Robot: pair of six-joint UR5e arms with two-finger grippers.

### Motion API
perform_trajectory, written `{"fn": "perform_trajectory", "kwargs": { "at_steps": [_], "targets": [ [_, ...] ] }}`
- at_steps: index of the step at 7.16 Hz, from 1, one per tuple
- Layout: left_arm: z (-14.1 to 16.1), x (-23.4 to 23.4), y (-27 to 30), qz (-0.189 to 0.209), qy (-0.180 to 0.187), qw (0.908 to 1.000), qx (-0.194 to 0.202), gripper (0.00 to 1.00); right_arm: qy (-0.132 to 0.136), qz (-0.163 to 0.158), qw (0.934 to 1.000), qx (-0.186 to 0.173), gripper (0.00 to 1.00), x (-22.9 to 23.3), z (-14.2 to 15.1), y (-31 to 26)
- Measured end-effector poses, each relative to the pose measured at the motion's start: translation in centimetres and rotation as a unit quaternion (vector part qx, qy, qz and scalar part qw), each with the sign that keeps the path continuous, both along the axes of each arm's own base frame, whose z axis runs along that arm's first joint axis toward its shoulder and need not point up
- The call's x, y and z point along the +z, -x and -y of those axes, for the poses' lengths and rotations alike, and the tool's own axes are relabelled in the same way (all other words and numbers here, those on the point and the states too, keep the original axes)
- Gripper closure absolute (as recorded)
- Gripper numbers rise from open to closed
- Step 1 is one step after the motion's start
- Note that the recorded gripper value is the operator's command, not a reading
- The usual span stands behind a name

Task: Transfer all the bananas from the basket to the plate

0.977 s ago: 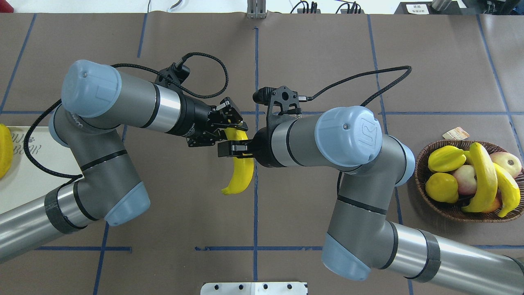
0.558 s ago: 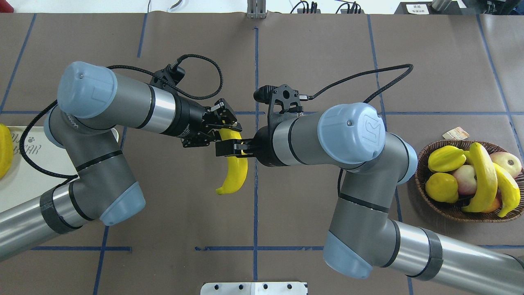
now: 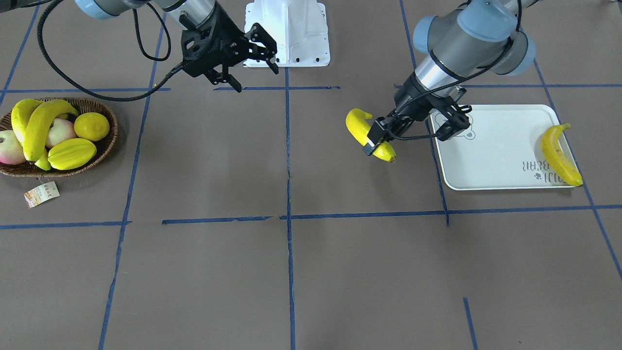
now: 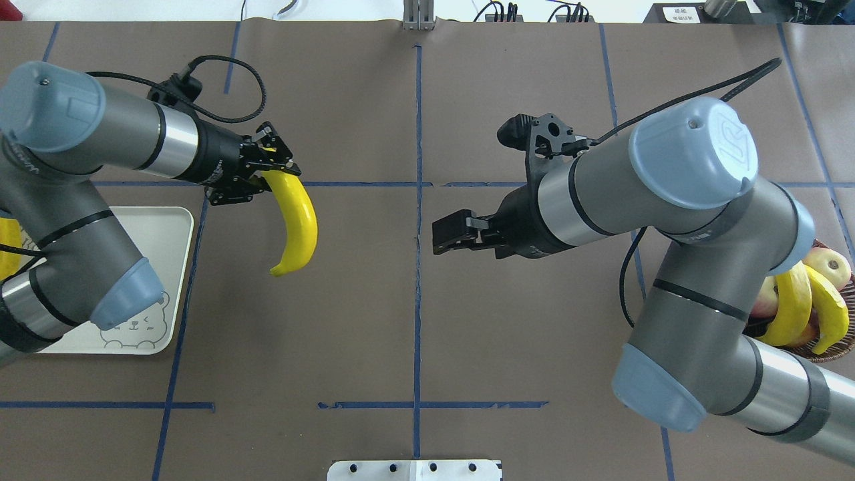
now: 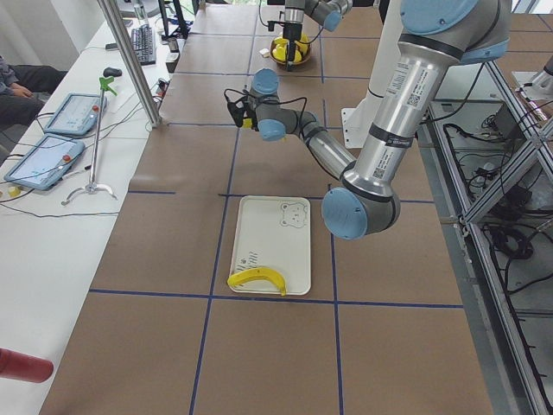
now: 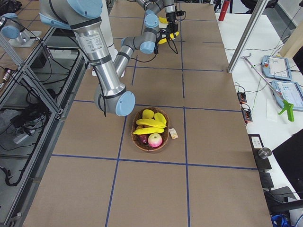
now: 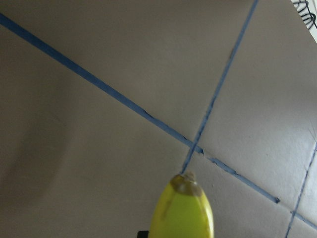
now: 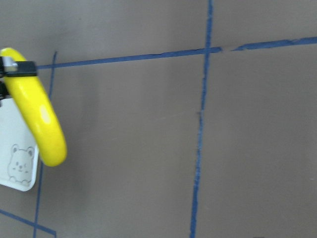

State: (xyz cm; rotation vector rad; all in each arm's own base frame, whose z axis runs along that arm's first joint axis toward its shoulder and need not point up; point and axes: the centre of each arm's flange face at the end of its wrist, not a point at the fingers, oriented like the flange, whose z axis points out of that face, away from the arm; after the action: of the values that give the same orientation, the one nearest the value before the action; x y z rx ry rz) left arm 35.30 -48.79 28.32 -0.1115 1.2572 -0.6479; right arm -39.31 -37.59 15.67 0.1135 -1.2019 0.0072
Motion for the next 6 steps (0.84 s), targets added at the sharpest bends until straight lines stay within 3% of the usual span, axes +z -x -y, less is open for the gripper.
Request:
{"fn": "perform_trajectory", "kwargs": {
  "at_steps": [1, 3, 4, 6],
  "targets": [
    [0.4, 2.5, 2.1, 0.025, 0.027, 0.9992, -0.014, 1.0, 0.021, -0.036, 0.9991, 0.008, 0.0, 0.8, 0.6, -1.3],
    [0.4, 8.5, 4.7, 0.103, 0.069, 0.9922, -0.013, 1.0, 0.035, -0.096, 0.9947, 0.013, 0.0, 2.6, 2.2, -3.0],
    [-0.4, 12.8, 6.5, 0.146, 0.065, 0.9871, 0.005, 1.0, 0.03, -0.127, 0.9914, 0.007, 0.0, 3.9, 2.8, -4.2],
    [-2.1, 19.9, 10.8, 0.208, 0.036, 0.9765, 0.042, 1.0, -0.005, -0.169, 0.9855, -0.013, 0.0, 6.6, 2.6, -9.3]
  ]
}}
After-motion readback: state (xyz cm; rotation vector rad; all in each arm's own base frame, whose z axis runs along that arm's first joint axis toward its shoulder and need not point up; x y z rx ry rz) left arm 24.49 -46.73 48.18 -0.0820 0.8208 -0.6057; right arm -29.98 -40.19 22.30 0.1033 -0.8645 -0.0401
